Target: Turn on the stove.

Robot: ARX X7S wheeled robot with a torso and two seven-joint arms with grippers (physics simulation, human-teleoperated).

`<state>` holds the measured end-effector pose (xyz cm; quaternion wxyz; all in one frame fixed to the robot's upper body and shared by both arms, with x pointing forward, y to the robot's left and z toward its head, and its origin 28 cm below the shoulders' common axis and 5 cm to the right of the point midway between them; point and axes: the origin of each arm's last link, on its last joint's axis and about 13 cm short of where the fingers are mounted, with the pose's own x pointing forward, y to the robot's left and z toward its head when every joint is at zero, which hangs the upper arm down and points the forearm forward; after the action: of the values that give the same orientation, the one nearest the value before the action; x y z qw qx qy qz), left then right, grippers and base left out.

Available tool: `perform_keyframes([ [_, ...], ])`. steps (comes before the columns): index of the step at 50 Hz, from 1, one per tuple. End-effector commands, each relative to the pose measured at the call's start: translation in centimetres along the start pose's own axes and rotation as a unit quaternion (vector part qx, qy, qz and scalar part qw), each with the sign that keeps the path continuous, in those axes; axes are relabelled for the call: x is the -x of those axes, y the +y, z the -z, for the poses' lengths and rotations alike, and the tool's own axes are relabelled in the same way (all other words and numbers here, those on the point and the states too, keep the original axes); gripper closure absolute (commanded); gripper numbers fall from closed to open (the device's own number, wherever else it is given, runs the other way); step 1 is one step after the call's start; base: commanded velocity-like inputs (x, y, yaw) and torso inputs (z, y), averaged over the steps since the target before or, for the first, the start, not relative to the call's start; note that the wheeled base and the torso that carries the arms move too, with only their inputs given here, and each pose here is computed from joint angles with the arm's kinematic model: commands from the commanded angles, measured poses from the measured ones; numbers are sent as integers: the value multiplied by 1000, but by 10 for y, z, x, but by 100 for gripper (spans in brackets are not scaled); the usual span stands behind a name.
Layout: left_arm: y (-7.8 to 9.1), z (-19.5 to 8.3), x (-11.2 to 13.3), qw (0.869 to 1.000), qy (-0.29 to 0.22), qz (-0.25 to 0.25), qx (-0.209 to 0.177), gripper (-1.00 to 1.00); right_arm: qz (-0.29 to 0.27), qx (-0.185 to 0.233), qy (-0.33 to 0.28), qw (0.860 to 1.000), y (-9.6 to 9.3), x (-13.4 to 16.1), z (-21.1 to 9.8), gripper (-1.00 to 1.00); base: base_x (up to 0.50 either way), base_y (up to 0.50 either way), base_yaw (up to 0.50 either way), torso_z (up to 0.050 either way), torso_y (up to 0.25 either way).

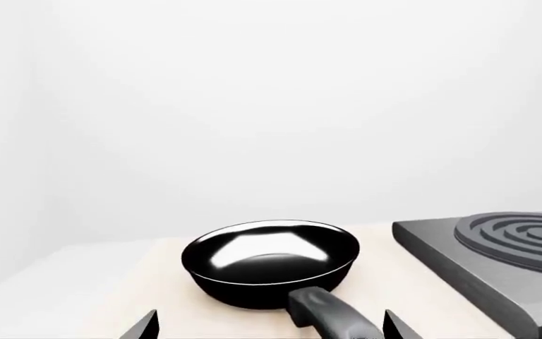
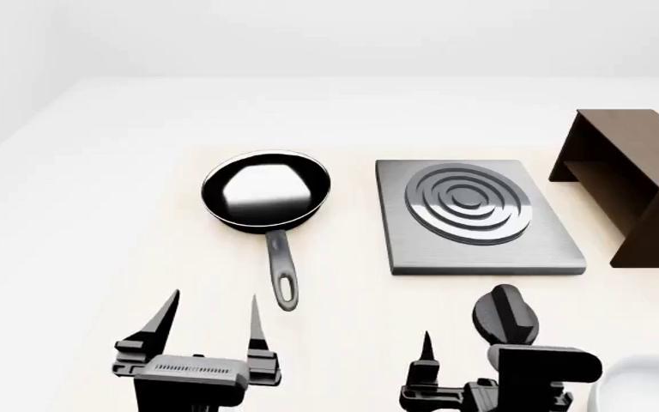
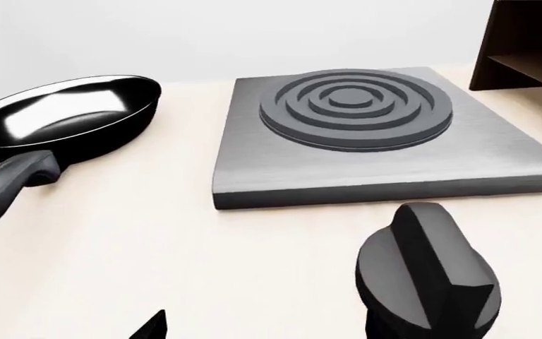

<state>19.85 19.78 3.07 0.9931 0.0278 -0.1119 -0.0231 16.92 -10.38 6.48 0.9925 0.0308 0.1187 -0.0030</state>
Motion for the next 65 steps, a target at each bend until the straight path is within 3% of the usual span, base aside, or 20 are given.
perform_keyframes([
  [1, 0, 2, 0, 1000, 2, 0, -1, -100, 10, -4, 6, 1000, -5, -2, 2, -100, 0, 0, 0, 0, 0],
  [65, 0, 1, 0, 1000, 2, -1, -2, -100, 17, -8, 8, 1000, -12, -24, 5, -100, 0, 0, 0, 0, 0],
])
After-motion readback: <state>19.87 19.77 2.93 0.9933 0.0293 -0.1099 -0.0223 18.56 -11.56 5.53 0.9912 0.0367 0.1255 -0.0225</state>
